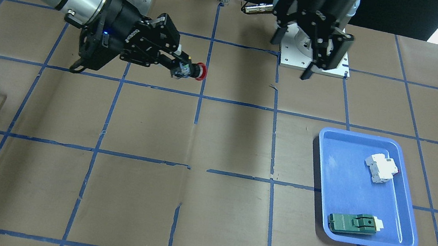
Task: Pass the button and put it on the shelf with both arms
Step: 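Open the left gripper and withdraw it while the right gripper pulls the button away, then carry the button with the right gripper into the mesh basket and release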
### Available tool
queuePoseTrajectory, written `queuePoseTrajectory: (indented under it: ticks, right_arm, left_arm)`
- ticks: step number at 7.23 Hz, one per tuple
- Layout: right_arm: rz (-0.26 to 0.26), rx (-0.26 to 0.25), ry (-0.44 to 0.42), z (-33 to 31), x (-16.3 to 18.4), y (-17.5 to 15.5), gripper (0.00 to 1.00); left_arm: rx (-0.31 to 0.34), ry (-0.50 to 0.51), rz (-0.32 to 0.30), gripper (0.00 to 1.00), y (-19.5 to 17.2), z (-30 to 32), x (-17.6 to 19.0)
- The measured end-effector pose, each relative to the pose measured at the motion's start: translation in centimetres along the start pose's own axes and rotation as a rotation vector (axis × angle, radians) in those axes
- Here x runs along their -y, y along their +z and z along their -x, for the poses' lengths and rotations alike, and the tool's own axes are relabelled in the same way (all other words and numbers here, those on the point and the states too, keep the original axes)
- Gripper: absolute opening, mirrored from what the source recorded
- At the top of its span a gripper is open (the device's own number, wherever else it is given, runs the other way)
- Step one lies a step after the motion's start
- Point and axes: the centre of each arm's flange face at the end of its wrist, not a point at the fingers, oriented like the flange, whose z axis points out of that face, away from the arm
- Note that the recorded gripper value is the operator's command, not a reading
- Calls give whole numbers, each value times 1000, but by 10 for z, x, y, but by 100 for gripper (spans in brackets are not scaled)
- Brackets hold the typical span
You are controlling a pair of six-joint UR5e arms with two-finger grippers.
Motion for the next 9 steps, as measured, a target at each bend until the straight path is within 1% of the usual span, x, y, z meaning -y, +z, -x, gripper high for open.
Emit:
queuePoseTrajectory:
  ticks: [1, 2, 3, 4, 5, 6, 7, 8, 9]
  right_arm:
    - [-23, -142, -15, -7, 7, -25, 16]
    - [-45, -308, -18, -17, 11, -55, 11]
    - [-63, -477, -5, -30, 11, -87, 9]
    - [-71, -627, 27, -50, 8, -119, 9]
    - [-62, -776, 67, -77, 3, -153, 9]
    - [-47, -899, 116, -107, -4, -187, 9]
    - [-35, -968, 170, -142, -13, -222, 9]
    - [-23, -985, 217, -179, -21, -250, 10]
    - [-7, -975, 262, -215, -24, -268, 10]
  left_arm:
    - [-2, -94, 25, 100, 0, 36, -20]
    - [-4, -202, 43, 100, 2, 64, -36]
    - [-13, -333, 54, 100, 9, 82, -44]
    - [-24, -484, 72, 100, 20, 92, -46]
    - [-27, -599, 101, 100, 32, 96, -46]
    - [-13, -671, 136, 100, 42, 97, -43]
    - [27, -722, 176, 100, 48, 98, -38]
    - [62, -744, 214, 100, 53, 97, -35]
    - [73, -744, 240, 100, 55, 88, -31]
